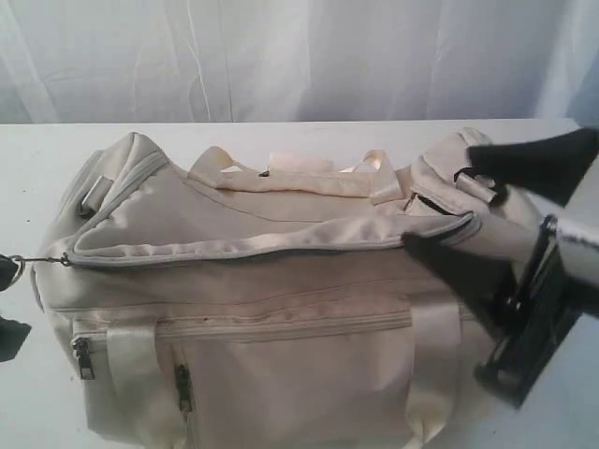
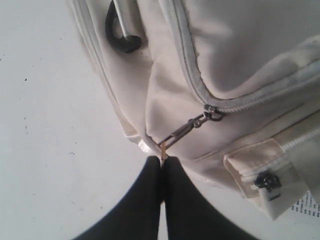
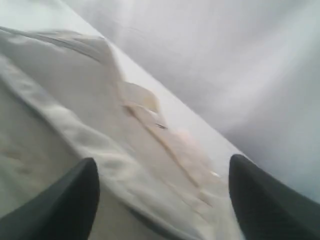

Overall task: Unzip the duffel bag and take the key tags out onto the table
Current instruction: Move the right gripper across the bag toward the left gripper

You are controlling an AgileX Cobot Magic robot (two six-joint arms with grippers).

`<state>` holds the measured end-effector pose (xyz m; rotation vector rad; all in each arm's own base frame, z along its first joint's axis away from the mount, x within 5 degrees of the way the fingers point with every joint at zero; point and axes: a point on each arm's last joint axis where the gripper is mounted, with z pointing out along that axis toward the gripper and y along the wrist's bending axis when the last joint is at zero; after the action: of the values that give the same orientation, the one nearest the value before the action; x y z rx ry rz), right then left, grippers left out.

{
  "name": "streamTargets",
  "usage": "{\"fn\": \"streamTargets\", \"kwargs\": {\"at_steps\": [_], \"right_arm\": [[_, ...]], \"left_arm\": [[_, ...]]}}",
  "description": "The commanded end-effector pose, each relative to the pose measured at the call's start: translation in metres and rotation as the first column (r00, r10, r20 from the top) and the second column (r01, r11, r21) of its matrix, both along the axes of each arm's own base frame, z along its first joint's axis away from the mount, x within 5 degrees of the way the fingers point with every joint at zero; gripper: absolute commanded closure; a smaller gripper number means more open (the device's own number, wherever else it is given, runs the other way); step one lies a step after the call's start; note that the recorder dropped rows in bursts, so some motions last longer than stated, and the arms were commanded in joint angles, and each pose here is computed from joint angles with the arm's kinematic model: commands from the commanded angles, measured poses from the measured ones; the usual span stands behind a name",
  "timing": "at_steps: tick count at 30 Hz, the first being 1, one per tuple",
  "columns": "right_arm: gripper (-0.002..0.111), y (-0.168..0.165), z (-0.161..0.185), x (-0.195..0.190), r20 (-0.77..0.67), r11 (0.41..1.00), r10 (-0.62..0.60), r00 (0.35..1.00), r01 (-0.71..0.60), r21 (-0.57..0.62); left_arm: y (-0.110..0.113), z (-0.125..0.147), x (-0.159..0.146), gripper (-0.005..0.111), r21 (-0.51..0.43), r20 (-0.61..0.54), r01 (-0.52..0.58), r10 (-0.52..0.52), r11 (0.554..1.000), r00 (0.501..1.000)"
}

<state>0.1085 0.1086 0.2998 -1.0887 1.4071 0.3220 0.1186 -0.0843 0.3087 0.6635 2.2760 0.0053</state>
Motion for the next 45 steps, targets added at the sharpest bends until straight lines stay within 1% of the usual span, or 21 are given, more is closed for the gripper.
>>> {"fn": "streamTargets", "kwargs": {"at_steps": [1, 3, 4, 5, 7, 10, 11, 13, 17, 21, 24, 28, 31, 32, 34, 35, 38, 39, 41, 43, 45], "right_arm": [[0.05, 0.014, -0.008, -0.006, -0.016, 0.978, 0.195, 0.981, -0.196, -0.072], [0.049, 0.019, -0.015, -0.001, 0.042, 0.959, 0.237, 0.971, -0.226, -0.171], [0.046, 0.027, -0.023, 0.003, 0.081, 0.925, 0.32, 0.944, -0.293, -0.242], [0.045, 0.031, -0.025, 0.003, 0.077, 0.916, 0.351, 0.933, -0.324, -0.237], [0.045, 0.045, -0.03, 0.01, 0.064, 0.916, 0.379, 0.923, -0.365, -0.165], [0.045, 0.08, -0.03, 0.024, 0.08, 0.907, 0.419, 0.905, -0.412, -0.09], [0.045, 0.087, -0.031, 0.026, 0.072, 0.902, 0.428, 0.901, -0.422, -0.086], [0.045, 0.123, -0.038, 0.037, 0.032, 0.875, 0.476, 0.879, -0.47, -0.116], [0.045, 0.174, -0.045, 0.057, -0.023, 0.87, 0.488, 0.872, -0.489, -0.067], [0.046, 0.206, -0.055, 0.053, -0.046, 0.84, 0.534, 0.844, -0.536, -0.086], [0.056, 0.214, -0.062, 0.053, -0.069, 0.847, 0.509, 0.858, -0.514, -0.138], [0.083, 0.214, -0.061, 0.052, -0.07, 0.852, 0.495, 0.866, -0.499, -0.159], [0.104, 0.213, -0.056, 0.051, -0.059, 0.854, 0.494, 0.867, -0.497, -0.153], [0.108, 0.212, -0.054, 0.051, -0.064, 0.86, 0.484, 0.873, -0.487, -0.15], [0.108, 0.206, -0.053, 0.054, -0.113, 0.889, 0.41, 0.905, -0.424, -0.172], [0.108, 0.2, -0.052, 0.055, -0.136, 0.901, 0.369, 0.92, -0.39, -0.192], [0.108, 0.193, -0.046, 0.046, -0.113, 0.879, 0.418, 0.902, -0.432, -0.2], [0.108, 0.191, -0.045, 0.037, -0.113, 0.86, 0.452, 0.885, -0.466, -0.209], [0.108, 0.191, -0.045, 0.026, -0.143, 0.833, 0.488, 0.861, -0.508, -0.22], [0.108, 0.19, -0.047, 0.012, -0.172, 0.787, 0.54, 0.824, -0.567, -0.244], [0.108, 0.187, -0.049, -0.002, -0.2, 0.72, 0.604, 0.772, -0.635, -0.28]], "left_arm": [[0.001, 0.0, -0.002, 0.107, -0.018, -0.004, -0.003, 0.003, 1.0, 1.0], [-0.002, 0.0, -0.003, 0.107, -0.042, -0.013, 0.021, -0.022, 0.999, 1.0], [-0.005, -0.001, -0.005, 0.107, -0.062, -0.031, 0.048, -0.05, 0.997, 0.998], [-0.006, -0.002, -0.006, 0.107, -0.067, -0.041, 0.064, -0.067, 0.996, 0.997], [-0.009, -0.003, -0.009, 0.107, -0.081, -0.072, 0.098, -0.104, 0.992, 0.992], [-0.015, -0.005, -0.016, 0.107, -0.12, -0.129, 0.166, -0.181, 0.979, 0.975], [-0.016, -0.005, -0.017, 0.107, -0.128, -0.134, 0.183, -0.2, 0.975, 0.971], [-0.018, -0.005, -0.018, 0.107, -0.143, -0.128, 0.198, -0.217, 0.97, 0.968], [-0.019, -0.003, -0.017, 0.107, -0.155, -0.112, 0.203, -0.221, 0.967, 0.969], [-0.019, -0.003, -0.017, 0.107, -0.147, -0.103, 0.219, -0.235, 0.965, 0.967], [-0.019, -0.003, -0.017, 0.107, -0.148, -0.101, 0.219, -0.235, 0.964, 0.967], [-0.019, -0.003, -0.016, 0.107, -0.144, -0.094, 0.221, -0.236, 0.964, 0.967], [-0.018, -0.001, -0.012, 0.107, -0.106, -0.048, 0.231, -0.237, 0.967, 0.97], [-0.017, 0.0, -0.01, 0.107, -0.095, -0.019, 0.234, -0.237, 0.968, 0.971], [-0.016, 0.005, -0.005, 0.107, -0.053, 0.057, 0.234, -0.231, 0.971, 0.971], [-0.013, 0.01, -0.001, 0.107, -0.052, 0.095, 0.187, -0.181, 0.981, 0.979], [-0.008, 0.016, 0.007, 0.107, -0.048, 0.177, 0.106, -0.096, 0.993, 0.98], [-0.008, 0.017, 0.01, 0.107, -0.037, 0.196, 0.084, -0.075, 0.996, 0.978], [-0.012, 0.014, 0.013, 0.107, -0.023, 0.193, 0.088, -0.082, 0.996, 0.978], [-0.016, 0.011, 0.017, 0.107, -0.012, 0.186, 0.096, -0.092, 0.995, 0.978], [-0.018, 0.009, 0.02, 0.107, 0.02, 0.195, 0.1, -0.102, 0.995, 0.976]]}}
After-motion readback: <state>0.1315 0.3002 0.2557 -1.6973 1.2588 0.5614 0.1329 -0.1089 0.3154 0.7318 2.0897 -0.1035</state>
